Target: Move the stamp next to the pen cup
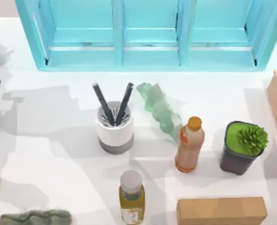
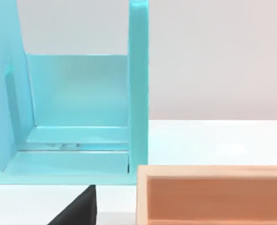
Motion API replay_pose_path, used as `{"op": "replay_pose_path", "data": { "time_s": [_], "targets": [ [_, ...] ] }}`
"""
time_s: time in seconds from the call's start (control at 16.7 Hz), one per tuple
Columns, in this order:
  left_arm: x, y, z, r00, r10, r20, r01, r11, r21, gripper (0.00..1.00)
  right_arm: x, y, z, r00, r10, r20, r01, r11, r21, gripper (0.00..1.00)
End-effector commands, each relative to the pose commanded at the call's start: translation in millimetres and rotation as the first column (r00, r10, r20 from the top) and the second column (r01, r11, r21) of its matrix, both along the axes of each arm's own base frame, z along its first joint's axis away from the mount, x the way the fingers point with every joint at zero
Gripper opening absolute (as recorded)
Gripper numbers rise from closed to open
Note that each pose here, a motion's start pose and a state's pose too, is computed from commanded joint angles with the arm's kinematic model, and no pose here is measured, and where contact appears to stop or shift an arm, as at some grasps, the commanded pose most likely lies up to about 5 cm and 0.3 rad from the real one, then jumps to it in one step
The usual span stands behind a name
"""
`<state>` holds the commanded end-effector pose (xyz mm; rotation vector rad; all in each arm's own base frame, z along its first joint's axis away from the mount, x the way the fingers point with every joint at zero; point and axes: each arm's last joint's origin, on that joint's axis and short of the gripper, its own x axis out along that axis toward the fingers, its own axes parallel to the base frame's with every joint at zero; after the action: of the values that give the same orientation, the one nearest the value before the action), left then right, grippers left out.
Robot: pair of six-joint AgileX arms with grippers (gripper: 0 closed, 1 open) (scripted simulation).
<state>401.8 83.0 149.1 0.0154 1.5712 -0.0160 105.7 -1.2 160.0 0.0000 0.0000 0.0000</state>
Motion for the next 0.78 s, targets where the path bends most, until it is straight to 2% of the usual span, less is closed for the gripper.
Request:
{"op": "replay_pose_path", "data": {
  "time_s": [0.06,0.12,0.66,0.78],
  "targets": [
    [0,0,0,1.000,0.000,0.000,0.000,1.000,0.000,0.02,0,0,0,1.000,0.000,0.000,0.000,1.000,0.000,1.00],
    [0,0,0,1.000,0.000,0.000,0.000,1.000,0.000,0.00,0,0,0,1.000,0.000,0.000,0.000,1.000,0.000,1.00],
    [1,-2,1,1.000,-0.004,0.000,0.004,1.000,0.000,0.00,0,0,0,1.000,0.000,0.000,0.000,1.000,0.000,1.00],
    [5,-12,9,1.000,-0.004,0.000,0.004,1.000,0.000,0.00,0,0,0,1.000,0.000,0.000,0.000,1.000,0.000,1.00]
  ]
}}
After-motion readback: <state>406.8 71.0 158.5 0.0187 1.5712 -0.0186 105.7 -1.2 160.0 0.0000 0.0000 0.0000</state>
